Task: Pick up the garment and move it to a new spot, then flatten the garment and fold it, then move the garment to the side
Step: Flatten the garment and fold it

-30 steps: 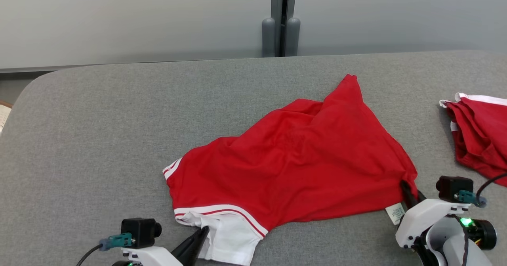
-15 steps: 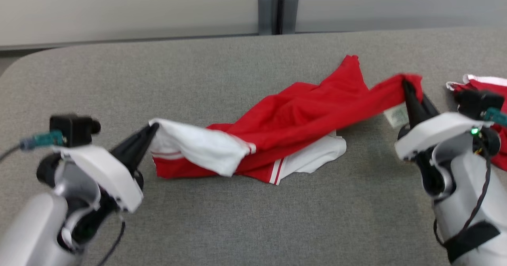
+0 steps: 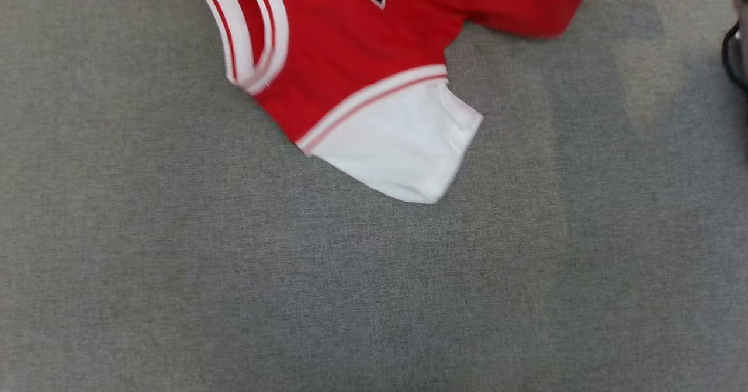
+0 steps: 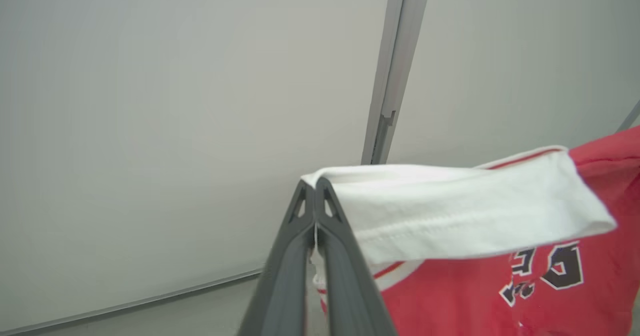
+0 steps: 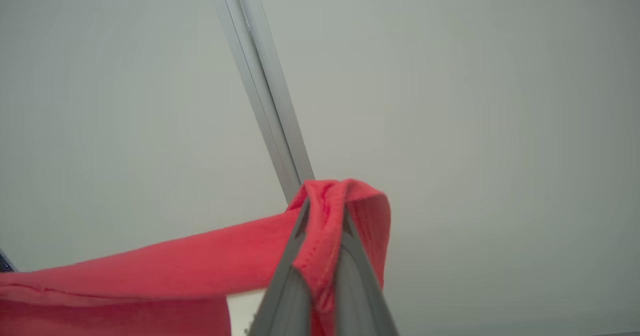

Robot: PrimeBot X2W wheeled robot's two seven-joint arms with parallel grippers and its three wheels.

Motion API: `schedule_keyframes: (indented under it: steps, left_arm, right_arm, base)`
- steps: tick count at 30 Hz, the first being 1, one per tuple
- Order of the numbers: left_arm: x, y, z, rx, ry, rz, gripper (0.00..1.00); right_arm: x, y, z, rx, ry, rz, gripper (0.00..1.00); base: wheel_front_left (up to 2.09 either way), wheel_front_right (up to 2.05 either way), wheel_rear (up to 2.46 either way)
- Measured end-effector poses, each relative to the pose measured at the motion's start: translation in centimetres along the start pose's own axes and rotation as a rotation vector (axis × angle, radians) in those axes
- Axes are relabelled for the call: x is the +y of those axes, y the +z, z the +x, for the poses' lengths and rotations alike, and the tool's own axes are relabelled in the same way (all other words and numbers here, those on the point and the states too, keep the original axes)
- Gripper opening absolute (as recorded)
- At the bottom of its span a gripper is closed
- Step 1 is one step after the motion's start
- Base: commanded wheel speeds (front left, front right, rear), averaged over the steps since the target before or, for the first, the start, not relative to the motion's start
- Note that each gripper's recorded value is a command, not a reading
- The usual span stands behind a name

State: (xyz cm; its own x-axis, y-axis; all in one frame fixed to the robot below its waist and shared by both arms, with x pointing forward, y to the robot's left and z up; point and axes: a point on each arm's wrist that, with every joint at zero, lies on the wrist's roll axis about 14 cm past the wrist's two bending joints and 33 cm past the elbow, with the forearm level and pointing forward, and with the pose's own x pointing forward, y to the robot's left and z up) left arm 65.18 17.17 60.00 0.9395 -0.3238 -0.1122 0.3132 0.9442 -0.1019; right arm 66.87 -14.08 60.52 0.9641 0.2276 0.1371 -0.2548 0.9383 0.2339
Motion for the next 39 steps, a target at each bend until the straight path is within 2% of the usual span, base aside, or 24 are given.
schedule_keyframes:
  steps: [5,11,16,20,27,34,39]
  left_arm:
    - [1.4,4.5,3.6,-0.137,0.036,-0.015,0.0]
    - [0.7,10.2,4.7,-0.27,0.039,-0.01,0.0]
    - [0.1,11.5,4.9,-0.282,0.031,-0.015,0.0]
    - [0.0,9.1,5.5,-0.204,0.024,-0.018,0.0]
    - [0.1,-0.6,3.9,0.071,0.009,-0.022,0.0]
    - [-0.3,-9.0,-3.0,0.387,-0.012,-0.079,0.0]
    - [-1.6,-11.5,-9.4,0.562,-0.055,-0.112,0.0]
  right_arm:
    - [-0.3,3.3,3.2,-0.099,0.006,-0.028,0.0]
    - [-0.3,8.0,4.2,-0.186,0.0,-0.055,0.0]
    - [-0.5,8.3,4.3,-0.176,-0.004,-0.07,0.0]
    - [-0.9,5.4,4.2,-0.098,-0.007,-0.095,0.0]
    - [-1.2,-4.6,0.5,0.171,0.009,-0.132,0.0]
    - [0.1,-10.9,-7.0,0.466,0.072,-0.196,0.0]
    - [0.5,-12.0,-13.3,0.677,0.114,-0.25,0.0]
  base:
    - [0.0,0.0,0.0]
    - [0.0,0.0,0.0]
    - [0.0,0.0,0.0]
    - [0.0,0.0,0.0]
    - [0.0,0.0,0.0]
    - [0.0,0.0,0.0]
    - [0.0,0.0,0.0]
